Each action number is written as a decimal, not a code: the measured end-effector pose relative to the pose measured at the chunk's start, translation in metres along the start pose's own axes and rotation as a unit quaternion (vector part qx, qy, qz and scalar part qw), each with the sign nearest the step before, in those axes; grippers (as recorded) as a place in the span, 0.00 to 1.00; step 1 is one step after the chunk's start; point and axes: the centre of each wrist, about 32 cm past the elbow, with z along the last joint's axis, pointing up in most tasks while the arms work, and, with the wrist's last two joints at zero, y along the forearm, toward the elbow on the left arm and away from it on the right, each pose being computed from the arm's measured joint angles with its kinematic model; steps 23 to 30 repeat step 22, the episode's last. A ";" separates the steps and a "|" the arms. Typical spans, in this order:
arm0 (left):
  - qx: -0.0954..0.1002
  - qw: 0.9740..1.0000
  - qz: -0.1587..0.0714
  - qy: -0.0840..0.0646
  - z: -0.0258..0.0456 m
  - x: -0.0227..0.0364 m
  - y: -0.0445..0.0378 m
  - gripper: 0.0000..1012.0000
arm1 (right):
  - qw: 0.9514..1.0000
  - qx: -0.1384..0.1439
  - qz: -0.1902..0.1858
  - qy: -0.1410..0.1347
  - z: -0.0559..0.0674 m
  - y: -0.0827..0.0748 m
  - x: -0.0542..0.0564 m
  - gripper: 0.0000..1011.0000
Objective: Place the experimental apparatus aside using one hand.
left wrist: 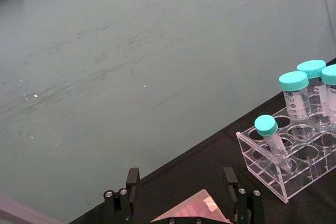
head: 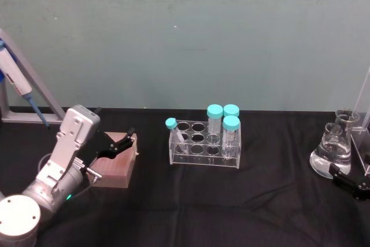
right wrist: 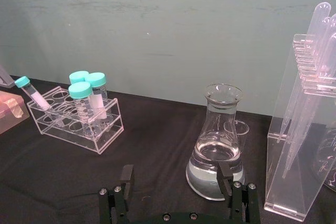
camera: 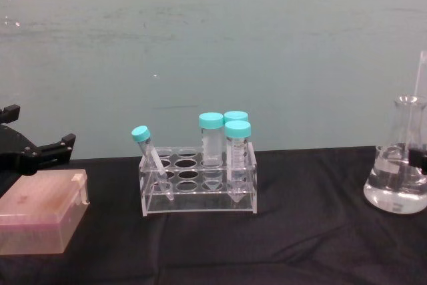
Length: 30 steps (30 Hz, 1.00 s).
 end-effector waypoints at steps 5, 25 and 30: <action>0.000 1.000 0.000 0.000 0.0000 0.0000 0.0000 0.99 | 1.000 0.000 0.000 0.000 0.000 0.000 0.000 0.99; 0.000 1.000 0.000 0.000 0.0000 0.0000 0.0000 0.99 | 1.000 0.000 0.000 0.000 0.000 0.000 0.000 0.99; 0.000 1.000 0.000 0.000 0.0000 0.0000 0.0000 0.99 | 1.000 0.000 0.000 0.000 0.000 0.000 0.000 0.99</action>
